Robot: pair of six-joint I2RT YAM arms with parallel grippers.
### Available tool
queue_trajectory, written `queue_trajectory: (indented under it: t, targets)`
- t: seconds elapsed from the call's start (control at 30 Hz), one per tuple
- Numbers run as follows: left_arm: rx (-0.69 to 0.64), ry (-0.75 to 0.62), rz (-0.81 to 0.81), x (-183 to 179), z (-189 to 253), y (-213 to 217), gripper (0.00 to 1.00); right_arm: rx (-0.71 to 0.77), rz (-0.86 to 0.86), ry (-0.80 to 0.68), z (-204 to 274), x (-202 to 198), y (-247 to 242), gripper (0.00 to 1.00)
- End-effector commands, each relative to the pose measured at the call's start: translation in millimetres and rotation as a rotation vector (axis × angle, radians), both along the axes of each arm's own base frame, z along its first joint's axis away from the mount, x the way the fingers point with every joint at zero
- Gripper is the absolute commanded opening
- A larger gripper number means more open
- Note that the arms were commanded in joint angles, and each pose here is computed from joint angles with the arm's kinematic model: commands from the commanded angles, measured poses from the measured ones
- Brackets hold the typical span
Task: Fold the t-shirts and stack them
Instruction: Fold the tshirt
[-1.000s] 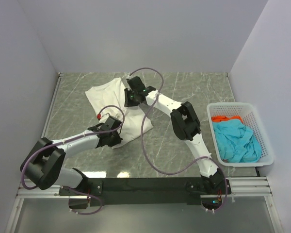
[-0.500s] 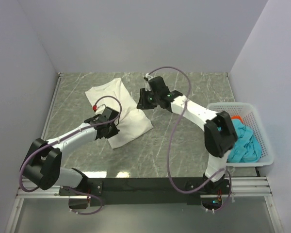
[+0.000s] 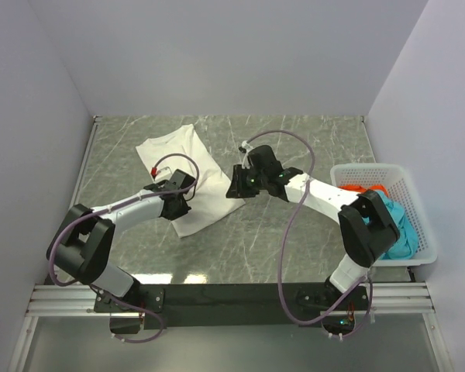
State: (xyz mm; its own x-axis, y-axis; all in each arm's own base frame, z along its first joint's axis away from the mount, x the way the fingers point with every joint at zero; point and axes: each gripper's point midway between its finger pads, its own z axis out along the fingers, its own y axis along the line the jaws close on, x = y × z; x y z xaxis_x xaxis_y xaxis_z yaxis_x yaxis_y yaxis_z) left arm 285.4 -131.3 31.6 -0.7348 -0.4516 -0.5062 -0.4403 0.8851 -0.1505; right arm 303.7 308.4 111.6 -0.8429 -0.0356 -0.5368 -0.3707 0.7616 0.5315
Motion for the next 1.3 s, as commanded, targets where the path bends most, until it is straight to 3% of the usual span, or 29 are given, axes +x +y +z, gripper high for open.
queue_trajectory:
  t: [0.0, 0.23, 0.53, 0.7, 1.0, 1.13, 1.23, 1.27]
  targets:
    - [0.016, -0.057, 0.012, 17.0, 15.0, -0.1, 0.13, 0.144, 0.056, -0.032, 19.6, 7.6, 34.8, 0.32]
    - [0.038, -0.073, 0.032, 20.8, 16.1, 8.0, 0.13, 0.135, -0.001, 0.077, -30.4, 27.4, 51.7, 0.3]
    - [0.076, -0.073, 0.08, 36.4, 10.6, 28.6, 0.11, 0.074, -0.065, 0.207, -95.4, 24.8, 36.7, 0.28]
    - [0.085, -0.085, 0.134, 52.0, 16.4, 48.9, 0.11, 0.069, -0.07, 0.213, -100.0, 22.9, 31.2, 0.28]
    - [0.076, -0.16, 0.202, 131.7, 55.3, 76.7, 0.11, 0.088, -0.056, 0.201, -90.3, 23.5, 32.8, 0.28]
    - [0.065, -0.153, 0.201, 145.9, 65.6, 78.0, 0.13, 0.097, -0.037, 0.187, -78.1, 23.5, 35.2, 0.28]
    - [0.007, -0.181, 0.198, 136.5, 81.6, 71.5, 0.2, 0.091, -0.034, 0.148, -62.7, 27.0, 32.8, 0.28]
    - [-0.021, -0.216, 0.198, 131.7, 96.9, 69.5, 0.27, 0.088, -0.032, 0.137, -59.0, 27.8, 32.2, 0.28]
